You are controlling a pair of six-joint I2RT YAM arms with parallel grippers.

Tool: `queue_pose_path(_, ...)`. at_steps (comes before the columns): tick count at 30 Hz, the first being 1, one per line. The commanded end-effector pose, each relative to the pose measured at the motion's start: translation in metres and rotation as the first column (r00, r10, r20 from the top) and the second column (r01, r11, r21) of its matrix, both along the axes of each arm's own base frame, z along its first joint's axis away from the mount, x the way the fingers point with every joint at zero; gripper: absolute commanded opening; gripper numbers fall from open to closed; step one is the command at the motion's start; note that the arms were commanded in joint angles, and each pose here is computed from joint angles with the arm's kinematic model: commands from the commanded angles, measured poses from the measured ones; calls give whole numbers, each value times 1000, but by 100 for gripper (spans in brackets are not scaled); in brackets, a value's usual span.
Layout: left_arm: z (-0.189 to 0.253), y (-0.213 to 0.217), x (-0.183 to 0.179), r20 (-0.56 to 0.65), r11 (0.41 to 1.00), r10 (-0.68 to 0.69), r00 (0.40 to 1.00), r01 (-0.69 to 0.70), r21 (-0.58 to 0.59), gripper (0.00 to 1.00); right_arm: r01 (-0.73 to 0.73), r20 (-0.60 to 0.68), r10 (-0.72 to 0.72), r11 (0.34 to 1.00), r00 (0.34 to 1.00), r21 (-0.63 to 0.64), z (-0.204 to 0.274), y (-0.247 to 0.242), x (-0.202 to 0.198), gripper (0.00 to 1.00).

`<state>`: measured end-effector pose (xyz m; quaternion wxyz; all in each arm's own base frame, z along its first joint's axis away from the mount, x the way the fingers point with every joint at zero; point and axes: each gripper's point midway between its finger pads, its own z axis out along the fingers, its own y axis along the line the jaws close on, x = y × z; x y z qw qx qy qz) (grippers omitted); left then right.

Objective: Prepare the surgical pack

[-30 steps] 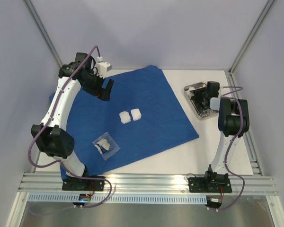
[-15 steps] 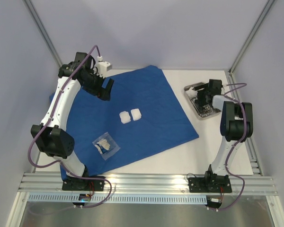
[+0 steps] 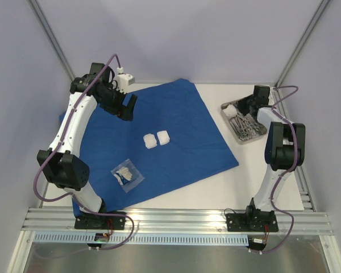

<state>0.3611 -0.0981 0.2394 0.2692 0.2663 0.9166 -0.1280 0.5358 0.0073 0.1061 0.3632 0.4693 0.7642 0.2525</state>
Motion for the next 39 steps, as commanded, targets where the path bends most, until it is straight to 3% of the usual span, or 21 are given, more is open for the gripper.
queue_pose_path(1,9,-3,4,27,999,8,1000,-7,-34,100,-75,-16,77,995,997,72,-23,17,12,0)
queue_pose_path(8,3,2,-1,17,1000,5,1000,-5,-5,100,-27,-88,34,997,996,77,-55,16,5,1)
queue_pose_path(16,-4,4,-1,-6,1000,16,1000,-16,1,99,-75,-29,76,997,997,34,-36,16,15,1)
queue_pose_path(18,-8,-3,-1,-29,999,14,999,-15,-29,89,-79,-16,79,997,997,23,-27,15,15,2)
queue_pose_path(21,-21,-10,2,-87,998,30,996,-35,-60,74,-81,28,81,997,996,-19,-1,14,12,12)
queue_pose_path(22,-34,-11,4,-128,998,36,991,-43,-51,70,-73,34,74,996,997,-46,4,11,10,28)
queue_pose_path(25,-68,-17,8,-228,998,48,972,-53,-20,69,-86,70,97,984,993,-154,35,10,1,41)
queue_pose_path(29,-107,-32,15,-316,1000,29,948,-29,6,79,-107,81,129,967,988,-233,57,11,-18,45)
queue_pose_path(33,-137,-59,28,-314,999,-47,948,51,5,79,-108,101,143,948,984,-299,77,6,-42,45)
queue_pose_path(39,-175,-68,44,-356,998,-54,933,63,13,71,-154,52,183,923,982,-352,78,5,-66,45)
